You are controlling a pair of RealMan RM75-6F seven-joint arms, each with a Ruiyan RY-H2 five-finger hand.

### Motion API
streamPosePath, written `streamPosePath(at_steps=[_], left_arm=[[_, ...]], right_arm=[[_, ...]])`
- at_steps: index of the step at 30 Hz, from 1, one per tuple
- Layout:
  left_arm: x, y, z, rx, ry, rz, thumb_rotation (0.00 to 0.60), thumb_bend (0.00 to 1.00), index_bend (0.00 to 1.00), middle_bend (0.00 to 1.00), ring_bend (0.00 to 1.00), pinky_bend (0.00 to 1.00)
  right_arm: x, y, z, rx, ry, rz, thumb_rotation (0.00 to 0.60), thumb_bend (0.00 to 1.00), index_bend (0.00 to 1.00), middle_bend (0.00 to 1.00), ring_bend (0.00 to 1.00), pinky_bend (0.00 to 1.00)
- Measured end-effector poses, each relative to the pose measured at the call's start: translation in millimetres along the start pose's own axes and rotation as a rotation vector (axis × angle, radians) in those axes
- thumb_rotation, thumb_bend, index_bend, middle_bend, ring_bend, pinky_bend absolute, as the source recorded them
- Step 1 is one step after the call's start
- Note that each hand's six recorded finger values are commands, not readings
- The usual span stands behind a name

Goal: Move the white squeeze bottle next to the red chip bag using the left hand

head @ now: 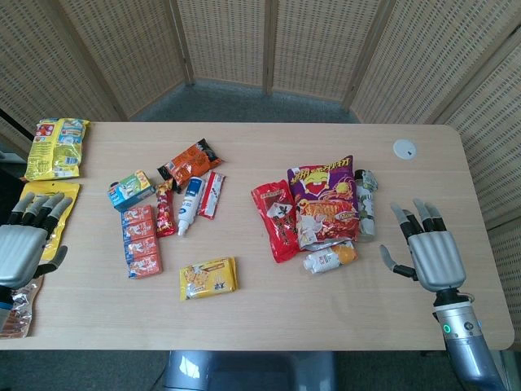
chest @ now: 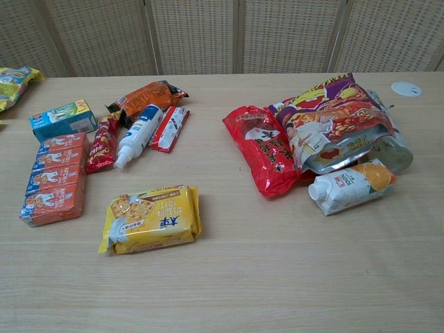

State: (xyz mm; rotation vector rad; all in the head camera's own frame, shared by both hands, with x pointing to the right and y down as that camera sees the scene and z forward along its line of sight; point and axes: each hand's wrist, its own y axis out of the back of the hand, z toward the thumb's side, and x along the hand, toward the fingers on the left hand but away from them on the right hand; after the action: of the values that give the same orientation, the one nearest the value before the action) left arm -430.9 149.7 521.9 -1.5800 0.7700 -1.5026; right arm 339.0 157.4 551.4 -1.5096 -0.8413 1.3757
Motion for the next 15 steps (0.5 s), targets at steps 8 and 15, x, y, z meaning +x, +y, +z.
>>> streamPosePath(at_steps=[8, 15], left_arm=[[16, -27, 2, -0.145, 0.032, -0.171, 0.586, 0.43, 0.0, 0.0, 0.08, 0.0], [61, -53, 17, -0.254, 0.015, -0.309, 0.563, 0.43, 0.0, 0.0, 0.04, 0.0]], right_arm=[[2, -1, 1, 0.001, -0.001, 0.009, 0.068, 0.44, 0.0, 0.24, 0.0, 0.0], [7, 1, -4, 0.005, -0.02, 0.009, 0.069, 0.44, 0.0, 0.24, 0.0, 0.0]])
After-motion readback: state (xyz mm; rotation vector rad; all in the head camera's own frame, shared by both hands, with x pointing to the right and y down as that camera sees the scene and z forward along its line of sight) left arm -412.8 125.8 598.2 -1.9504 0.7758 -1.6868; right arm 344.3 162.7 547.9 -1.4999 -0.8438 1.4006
